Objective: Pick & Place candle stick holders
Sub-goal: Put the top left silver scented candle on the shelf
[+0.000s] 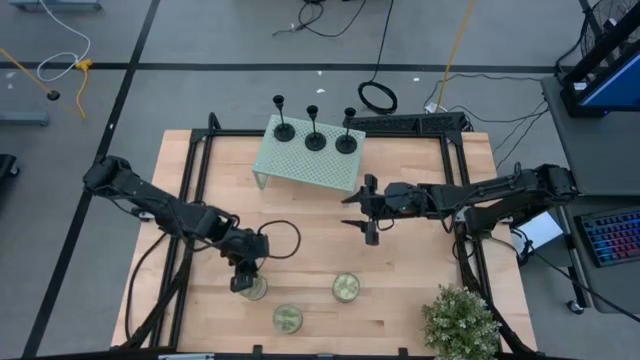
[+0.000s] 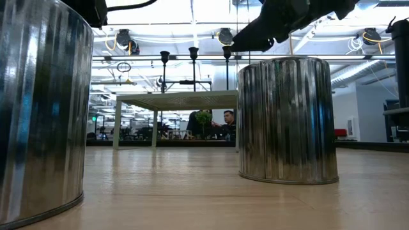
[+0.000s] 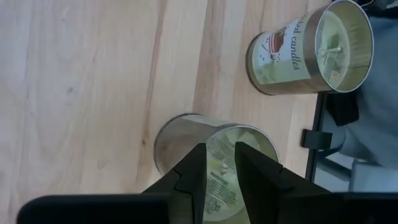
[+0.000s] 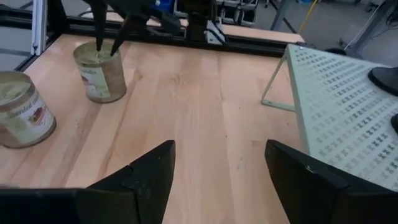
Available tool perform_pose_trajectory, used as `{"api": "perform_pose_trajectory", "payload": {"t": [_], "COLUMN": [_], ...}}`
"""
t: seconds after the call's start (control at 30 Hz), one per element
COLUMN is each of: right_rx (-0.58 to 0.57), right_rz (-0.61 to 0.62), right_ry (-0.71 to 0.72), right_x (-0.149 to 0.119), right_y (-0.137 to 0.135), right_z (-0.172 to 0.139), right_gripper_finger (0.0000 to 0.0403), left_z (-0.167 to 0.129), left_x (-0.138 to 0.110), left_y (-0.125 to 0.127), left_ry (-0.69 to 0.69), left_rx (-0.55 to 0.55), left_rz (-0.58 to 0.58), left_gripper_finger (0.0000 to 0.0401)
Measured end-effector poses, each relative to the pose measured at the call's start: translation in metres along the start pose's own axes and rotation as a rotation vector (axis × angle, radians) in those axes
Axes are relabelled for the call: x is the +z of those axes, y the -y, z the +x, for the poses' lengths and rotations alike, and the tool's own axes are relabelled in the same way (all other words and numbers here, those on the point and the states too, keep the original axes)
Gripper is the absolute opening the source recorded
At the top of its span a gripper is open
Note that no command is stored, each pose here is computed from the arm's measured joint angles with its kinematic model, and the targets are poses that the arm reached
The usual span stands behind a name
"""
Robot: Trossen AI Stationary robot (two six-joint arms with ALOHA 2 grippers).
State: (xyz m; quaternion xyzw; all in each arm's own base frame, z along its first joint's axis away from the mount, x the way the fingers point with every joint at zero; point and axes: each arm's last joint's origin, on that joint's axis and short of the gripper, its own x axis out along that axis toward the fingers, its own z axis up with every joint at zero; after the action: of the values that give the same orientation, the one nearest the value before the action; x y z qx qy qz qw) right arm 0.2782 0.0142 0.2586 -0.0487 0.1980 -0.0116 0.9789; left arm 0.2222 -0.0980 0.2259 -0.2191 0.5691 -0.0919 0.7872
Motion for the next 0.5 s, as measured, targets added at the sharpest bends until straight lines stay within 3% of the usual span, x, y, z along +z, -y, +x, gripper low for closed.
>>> {"api": "perform_pose_trajectory", "payload": {"t": [0.2,0.5], "right_rx": [0.157,0.186], "right_rz": [-0.013,-0.063], "right_ry": [0.003,0.014], "right_x": [0.000,0.001], "right_y": [-0.012,-0.022], "right_z": [-0.001,-0.003], "right_gripper_finger": [0.0242,0.0242], "left_z": [0.000,0.003], "left_x": [-0.003,-0.007], "left_y": [-0.004,-0.004], "left_ry": [-0.034,-0.043], "left_rx": [0.033,0.114], "left_rz": [0.122,0.181], "left_gripper_finger": [0.0088,0.0088]}}
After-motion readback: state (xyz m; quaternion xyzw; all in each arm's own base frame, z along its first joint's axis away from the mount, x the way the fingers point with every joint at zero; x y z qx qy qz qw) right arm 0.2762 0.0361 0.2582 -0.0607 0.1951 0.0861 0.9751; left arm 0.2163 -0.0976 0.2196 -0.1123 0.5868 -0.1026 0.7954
